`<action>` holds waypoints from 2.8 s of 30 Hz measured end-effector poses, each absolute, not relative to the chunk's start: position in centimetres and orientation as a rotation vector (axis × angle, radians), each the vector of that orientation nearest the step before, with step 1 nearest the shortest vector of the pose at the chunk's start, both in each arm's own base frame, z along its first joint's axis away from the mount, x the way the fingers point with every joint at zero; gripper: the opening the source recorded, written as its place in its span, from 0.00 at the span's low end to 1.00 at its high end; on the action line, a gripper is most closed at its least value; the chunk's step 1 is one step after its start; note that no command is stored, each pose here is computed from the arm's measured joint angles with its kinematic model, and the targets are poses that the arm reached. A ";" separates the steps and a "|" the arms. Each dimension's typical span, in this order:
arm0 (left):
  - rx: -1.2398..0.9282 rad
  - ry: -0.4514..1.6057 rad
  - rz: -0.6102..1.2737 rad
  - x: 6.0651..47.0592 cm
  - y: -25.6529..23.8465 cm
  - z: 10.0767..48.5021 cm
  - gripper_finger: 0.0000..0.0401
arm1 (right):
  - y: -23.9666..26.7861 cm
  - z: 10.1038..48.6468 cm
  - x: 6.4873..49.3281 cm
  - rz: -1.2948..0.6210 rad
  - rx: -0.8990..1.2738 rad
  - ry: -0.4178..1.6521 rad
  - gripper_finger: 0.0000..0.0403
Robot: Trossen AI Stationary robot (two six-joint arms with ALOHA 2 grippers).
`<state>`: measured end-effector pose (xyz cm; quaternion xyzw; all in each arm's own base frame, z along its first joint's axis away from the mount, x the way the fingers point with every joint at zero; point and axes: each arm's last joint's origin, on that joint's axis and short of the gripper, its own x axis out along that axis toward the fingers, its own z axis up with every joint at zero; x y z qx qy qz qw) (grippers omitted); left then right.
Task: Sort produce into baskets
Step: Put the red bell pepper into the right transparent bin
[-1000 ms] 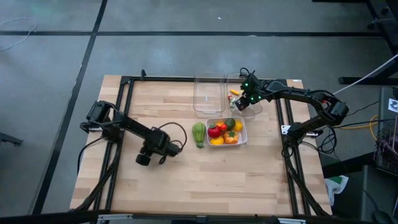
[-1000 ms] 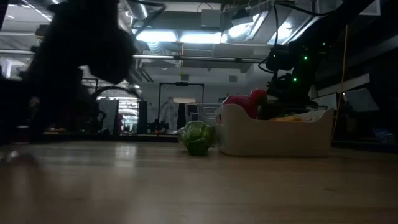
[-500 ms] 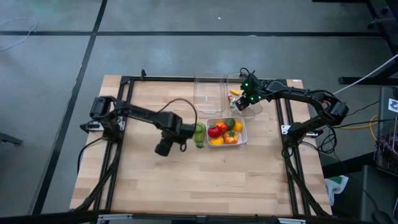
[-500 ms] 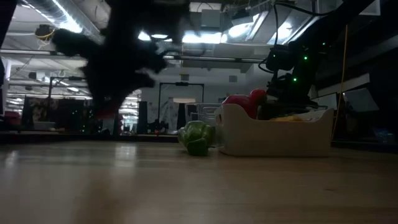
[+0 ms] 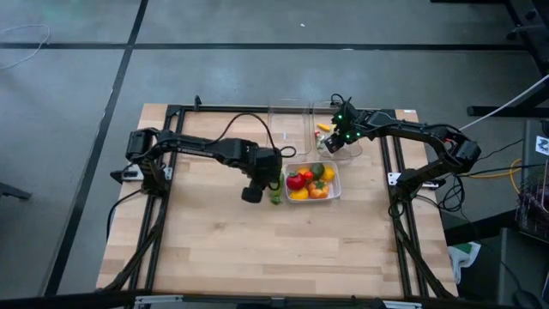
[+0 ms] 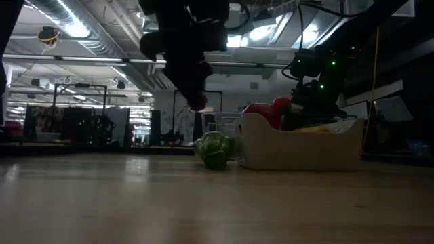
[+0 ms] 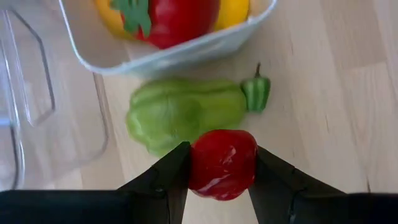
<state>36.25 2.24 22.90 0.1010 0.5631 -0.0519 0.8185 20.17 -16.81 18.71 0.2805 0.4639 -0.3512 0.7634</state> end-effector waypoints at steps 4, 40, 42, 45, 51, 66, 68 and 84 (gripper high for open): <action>0.230 1.083 -0.095 37.3 2.3 23.4 0.35 | -16.6 18.8 20.4 -0.679 0.660 0.990 0.41; 0.183 0.557 0.225 40.1 9.6 27.1 0.35 | -17.3 27.1 24.4 0.042 0.875 0.590 0.41; 0.185 0.556 0.225 40.1 9.6 27.1 0.35 | -17.0 27.3 24.8 0.072 0.855 0.573 0.41; 0.183 0.558 0.221 40.0 9.6 27.0 0.35 | -16.3 27.6 25.5 0.106 0.822 0.563 0.41; 0.182 0.575 0.213 40.0 9.4 26.8 0.35 | -14.8 27.6 26.6 0.097 0.769 0.579 0.41; 0.171 0.593 0.217 39.9 9.3 26.6 0.35 | -14.0 27.7 27.3 0.013 0.890 0.587 0.41; 0.171 0.593 0.217 39.9 9.3 26.6 0.35 | -14.0 27.7 27.3 0.005 0.920 0.588 0.41; 0.170 0.589 0.212 39.9 9.2 26.7 0.35 | -13.8 27.6 27.4 -0.015 0.999 0.604 0.41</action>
